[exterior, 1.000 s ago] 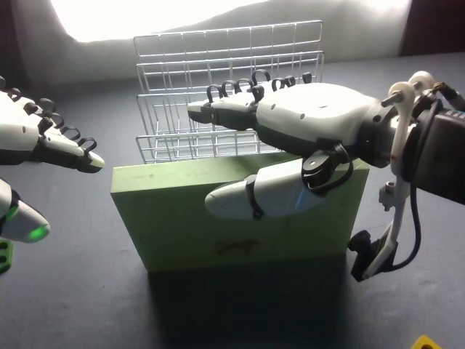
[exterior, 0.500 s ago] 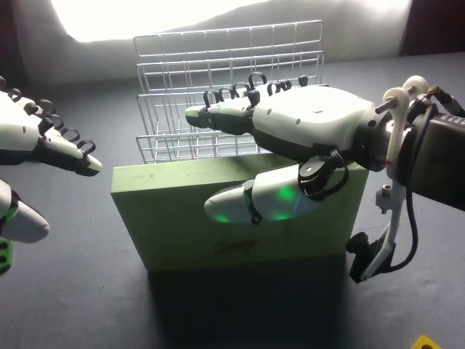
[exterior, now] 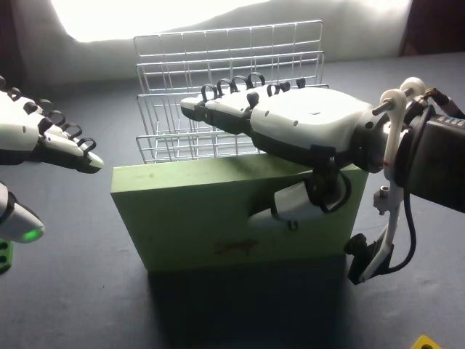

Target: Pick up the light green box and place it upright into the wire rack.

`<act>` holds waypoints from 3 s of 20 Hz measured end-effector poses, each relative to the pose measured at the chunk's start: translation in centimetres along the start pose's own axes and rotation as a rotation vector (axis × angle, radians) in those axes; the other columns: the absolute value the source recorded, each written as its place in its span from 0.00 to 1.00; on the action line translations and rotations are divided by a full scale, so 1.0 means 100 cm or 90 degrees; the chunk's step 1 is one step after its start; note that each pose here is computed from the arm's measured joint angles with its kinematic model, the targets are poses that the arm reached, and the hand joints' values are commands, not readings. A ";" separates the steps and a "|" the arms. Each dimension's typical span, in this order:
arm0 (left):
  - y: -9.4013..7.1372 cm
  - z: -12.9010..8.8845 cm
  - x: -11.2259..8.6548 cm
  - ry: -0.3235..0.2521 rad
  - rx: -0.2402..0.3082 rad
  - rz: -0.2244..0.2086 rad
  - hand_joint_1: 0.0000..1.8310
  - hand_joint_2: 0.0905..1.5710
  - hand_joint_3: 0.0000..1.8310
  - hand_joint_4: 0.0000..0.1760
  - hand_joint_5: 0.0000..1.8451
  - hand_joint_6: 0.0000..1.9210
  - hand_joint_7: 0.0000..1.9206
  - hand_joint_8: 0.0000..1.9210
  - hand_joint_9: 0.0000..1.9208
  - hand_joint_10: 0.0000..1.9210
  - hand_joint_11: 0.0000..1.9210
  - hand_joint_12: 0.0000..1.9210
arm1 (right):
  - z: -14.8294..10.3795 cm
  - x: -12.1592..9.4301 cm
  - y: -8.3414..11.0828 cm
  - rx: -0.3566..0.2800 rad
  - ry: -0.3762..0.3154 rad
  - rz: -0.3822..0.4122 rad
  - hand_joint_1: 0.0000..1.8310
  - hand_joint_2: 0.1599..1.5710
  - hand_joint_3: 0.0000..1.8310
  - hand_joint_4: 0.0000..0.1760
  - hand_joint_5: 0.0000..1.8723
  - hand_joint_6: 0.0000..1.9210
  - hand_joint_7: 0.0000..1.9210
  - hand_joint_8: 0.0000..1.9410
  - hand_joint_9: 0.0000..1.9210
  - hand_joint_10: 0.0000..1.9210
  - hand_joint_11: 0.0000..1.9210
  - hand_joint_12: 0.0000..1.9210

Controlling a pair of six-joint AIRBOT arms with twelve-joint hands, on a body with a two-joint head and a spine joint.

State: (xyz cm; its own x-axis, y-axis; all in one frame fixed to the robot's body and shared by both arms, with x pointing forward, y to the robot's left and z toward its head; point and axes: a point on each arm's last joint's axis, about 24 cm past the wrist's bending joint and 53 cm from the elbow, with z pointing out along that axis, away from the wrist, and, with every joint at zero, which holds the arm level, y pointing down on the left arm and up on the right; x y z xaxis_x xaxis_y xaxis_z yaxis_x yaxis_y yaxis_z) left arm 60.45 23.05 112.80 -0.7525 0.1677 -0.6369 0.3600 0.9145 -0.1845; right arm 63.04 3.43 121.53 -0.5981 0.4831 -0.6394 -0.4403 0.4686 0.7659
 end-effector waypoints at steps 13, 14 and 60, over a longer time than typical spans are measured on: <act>0.000 0.000 0.000 0.000 0.000 0.000 0.33 0.75 0.00 0.08 0.15 0.00 0.09 0.00 0.10 0.00 0.00 0.17 | 0.000 0.000 0.000 0.000 -0.001 0.004 0.68 0.69 0.00 0.00 0.53 0.43 0.48 0.68 0.42 0.77 0.33 0.94; 0.000 0.000 0.000 0.000 0.000 0.000 0.33 0.75 0.00 0.09 0.15 0.00 0.09 0.00 0.10 0.00 0.00 0.17 | 0.000 -0.001 0.000 0.000 -0.002 0.004 0.68 0.69 0.00 0.00 0.53 0.43 0.48 0.68 0.42 0.78 0.33 0.94; 0.001 0.000 0.001 0.001 -0.001 0.007 0.15 0.80 0.00 0.00 0.10 0.00 0.09 0.00 0.08 0.00 0.00 0.21 | -0.007 -0.141 0.038 -0.052 -0.219 0.021 0.74 0.72 0.00 0.00 0.45 0.53 0.46 0.65 0.38 0.79 0.32 0.92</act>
State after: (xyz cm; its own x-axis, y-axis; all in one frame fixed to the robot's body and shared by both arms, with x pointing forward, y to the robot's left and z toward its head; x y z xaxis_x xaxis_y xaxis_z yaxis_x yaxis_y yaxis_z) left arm 60.46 23.11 112.72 -0.7498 0.1785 -0.6372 0.3672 0.9133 -0.1763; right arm 69.30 -2.09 133.51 -0.3579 0.7248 -0.5887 -0.4851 0.3944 0.7805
